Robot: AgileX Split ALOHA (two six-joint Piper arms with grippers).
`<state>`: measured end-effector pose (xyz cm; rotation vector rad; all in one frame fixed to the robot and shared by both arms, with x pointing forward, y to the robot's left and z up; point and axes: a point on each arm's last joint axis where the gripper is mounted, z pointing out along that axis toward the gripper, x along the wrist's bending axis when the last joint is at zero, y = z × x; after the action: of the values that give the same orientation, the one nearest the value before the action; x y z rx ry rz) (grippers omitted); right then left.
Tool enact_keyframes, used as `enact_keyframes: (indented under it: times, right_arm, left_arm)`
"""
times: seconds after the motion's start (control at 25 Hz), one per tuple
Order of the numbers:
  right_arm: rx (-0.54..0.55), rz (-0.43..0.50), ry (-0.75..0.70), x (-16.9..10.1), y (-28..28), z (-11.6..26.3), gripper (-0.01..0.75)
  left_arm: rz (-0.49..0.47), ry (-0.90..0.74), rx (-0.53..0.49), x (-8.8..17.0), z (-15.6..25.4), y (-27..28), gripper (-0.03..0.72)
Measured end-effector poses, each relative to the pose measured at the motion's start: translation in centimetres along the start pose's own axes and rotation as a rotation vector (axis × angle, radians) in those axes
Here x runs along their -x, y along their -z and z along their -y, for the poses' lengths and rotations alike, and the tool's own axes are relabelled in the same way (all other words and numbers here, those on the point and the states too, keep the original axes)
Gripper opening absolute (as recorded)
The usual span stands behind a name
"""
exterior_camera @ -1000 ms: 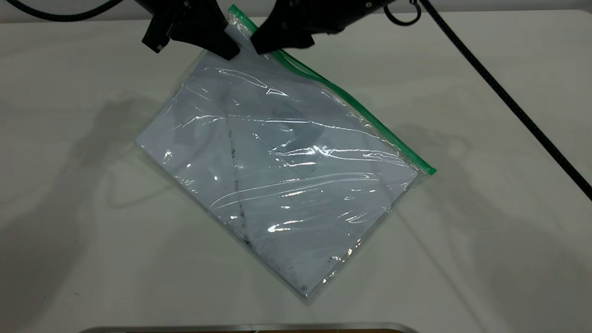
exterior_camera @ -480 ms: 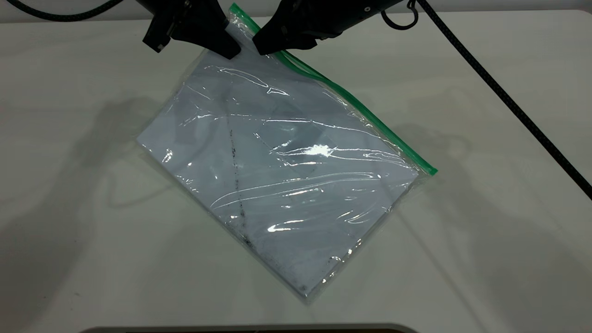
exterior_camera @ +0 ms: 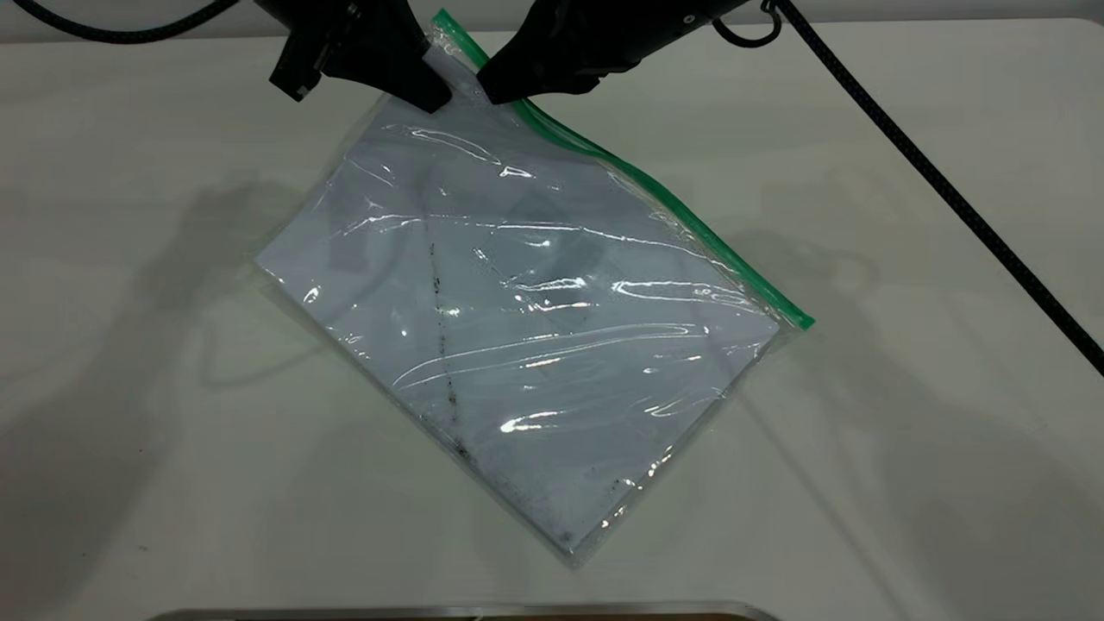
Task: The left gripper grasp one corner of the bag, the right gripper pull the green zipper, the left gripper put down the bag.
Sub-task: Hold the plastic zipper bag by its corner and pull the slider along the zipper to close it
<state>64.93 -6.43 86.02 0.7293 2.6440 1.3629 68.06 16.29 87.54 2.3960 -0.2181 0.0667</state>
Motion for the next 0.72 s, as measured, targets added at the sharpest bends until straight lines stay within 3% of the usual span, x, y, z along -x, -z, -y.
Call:
enact_keyframes:
  times: [0.28,0.72]
  right_arm:
    - [-0.008,0.056,-0.029,1.1,-0.2,0.6,0.035]
    - [-0.031,0.07,-0.076,2.0,-1.4,2.8,0.035]
  left_arm:
    - [-0.079,0.052,0.092,-0.7,0.6,1.1,0.051]
    - [-0.098,0.119,0.156,-0.9,1.6,1.5,0.051]
